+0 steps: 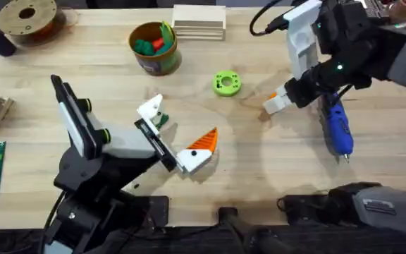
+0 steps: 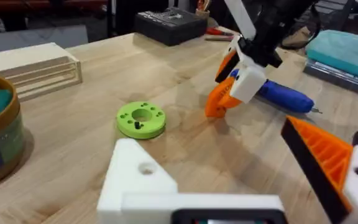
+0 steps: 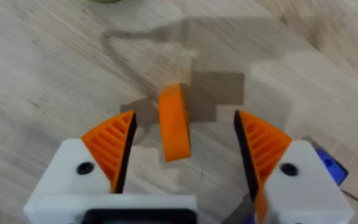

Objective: Pick up the gripper from the table and insert it into the empty holder that is missing its gripper. Then pick up a screw, insert it into the mounting hole, and use the screwdriver to tighten it. Finally, clean up the table by picking up the vegetable and placing it into the bucket.

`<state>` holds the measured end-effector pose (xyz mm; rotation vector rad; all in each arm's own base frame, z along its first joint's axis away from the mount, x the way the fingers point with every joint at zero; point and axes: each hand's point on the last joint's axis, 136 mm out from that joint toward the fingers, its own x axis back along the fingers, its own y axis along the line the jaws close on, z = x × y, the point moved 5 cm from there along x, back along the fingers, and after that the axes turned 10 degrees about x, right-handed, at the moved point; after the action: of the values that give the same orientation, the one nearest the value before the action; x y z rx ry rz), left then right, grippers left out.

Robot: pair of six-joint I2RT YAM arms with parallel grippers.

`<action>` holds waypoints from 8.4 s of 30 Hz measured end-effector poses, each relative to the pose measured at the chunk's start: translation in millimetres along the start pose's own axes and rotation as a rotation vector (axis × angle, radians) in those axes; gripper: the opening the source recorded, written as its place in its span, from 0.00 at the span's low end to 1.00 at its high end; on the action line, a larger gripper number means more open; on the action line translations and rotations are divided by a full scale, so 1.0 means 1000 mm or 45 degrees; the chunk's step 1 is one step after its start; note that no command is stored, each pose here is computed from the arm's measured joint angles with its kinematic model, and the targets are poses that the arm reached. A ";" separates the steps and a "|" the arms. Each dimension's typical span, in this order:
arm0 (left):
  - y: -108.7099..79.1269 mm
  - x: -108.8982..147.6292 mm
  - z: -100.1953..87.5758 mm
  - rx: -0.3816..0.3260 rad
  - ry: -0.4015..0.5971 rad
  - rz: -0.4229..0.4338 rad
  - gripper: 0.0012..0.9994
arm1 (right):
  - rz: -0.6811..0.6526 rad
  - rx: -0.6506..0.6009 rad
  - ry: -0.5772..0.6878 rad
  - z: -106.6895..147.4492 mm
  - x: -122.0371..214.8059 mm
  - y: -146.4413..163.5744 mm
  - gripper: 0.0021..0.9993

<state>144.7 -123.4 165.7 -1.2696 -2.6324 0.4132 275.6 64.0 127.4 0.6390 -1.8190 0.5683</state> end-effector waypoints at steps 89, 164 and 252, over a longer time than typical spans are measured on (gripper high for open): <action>0.006 0.000 -0.001 0.046 -0.013 -0.056 0.99 | -1.667 -0.749 -0.340 -0.140 0.014 0.184 0.01; 0.003 0.001 0.001 0.030 0.014 -0.002 0.99 | -1.578 -0.730 -0.428 -0.148 0.012 0.195 0.01; -0.030 0.004 0.010 -0.046 0.098 0.316 0.99 | -0.977 -0.772 -0.732 -0.157 0.021 0.044 0.82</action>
<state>117.2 -139.6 166.1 -1.5972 -2.4379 0.3472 348.5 195.8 192.5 1.0461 -1.9190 -0.7206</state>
